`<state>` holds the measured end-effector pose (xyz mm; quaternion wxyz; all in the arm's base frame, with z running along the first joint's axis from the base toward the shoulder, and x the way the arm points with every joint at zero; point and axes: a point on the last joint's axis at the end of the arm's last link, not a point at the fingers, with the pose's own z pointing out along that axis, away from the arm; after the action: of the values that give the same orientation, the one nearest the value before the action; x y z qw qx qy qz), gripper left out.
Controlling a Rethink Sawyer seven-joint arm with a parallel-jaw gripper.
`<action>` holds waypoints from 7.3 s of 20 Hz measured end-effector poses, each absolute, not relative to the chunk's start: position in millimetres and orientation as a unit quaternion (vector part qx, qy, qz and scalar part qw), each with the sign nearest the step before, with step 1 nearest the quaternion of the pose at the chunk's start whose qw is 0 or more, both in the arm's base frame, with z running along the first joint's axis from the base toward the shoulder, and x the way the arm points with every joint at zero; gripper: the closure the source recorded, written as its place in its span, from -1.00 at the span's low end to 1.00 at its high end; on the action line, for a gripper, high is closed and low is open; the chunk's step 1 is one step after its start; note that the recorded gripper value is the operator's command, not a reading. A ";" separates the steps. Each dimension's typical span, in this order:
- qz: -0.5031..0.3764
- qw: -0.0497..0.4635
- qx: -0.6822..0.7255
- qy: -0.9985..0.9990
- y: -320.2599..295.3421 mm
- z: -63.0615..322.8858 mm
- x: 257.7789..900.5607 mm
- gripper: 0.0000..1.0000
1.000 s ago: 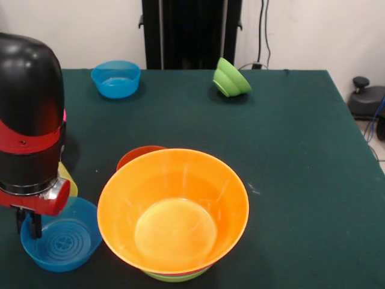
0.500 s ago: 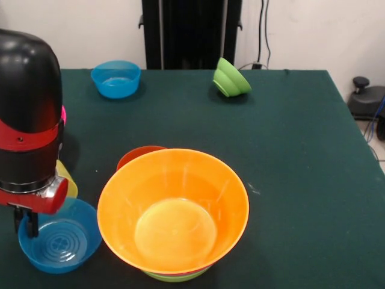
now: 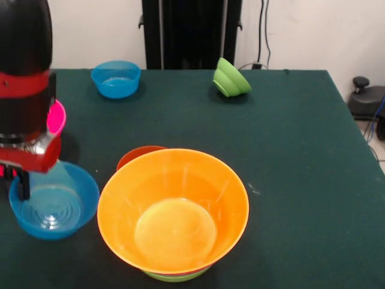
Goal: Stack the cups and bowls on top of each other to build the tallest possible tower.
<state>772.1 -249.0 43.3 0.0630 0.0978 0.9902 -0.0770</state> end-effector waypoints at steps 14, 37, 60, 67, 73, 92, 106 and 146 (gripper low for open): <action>-0.083 0.079 0.112 0.987 -255.5 197.1 773.8 1.00; -0.085 0.067 0.087 0.990 -181.3 224.8 796.0 1.00; -0.091 0.051 0.116 0.988 -164.6 198.3 795.0 1.00; -0.108 0.058 0.106 0.987 -140.7 196.6 807.1 1.00; -0.112 0.060 0.109 0.986 -116.9 186.1 817.7 1.00; -0.115 0.044 0.114 0.986 -103.8 160.0 816.0 1.00; -0.128 0.050 0.117 0.984 -115.0 161.5 813.5 1.00; -0.140 0.043 0.164 0.976 -87.2 137.0 807.9 -1.00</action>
<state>807.9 -87.2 137.0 0.0426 0.1636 0.9756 -0.1398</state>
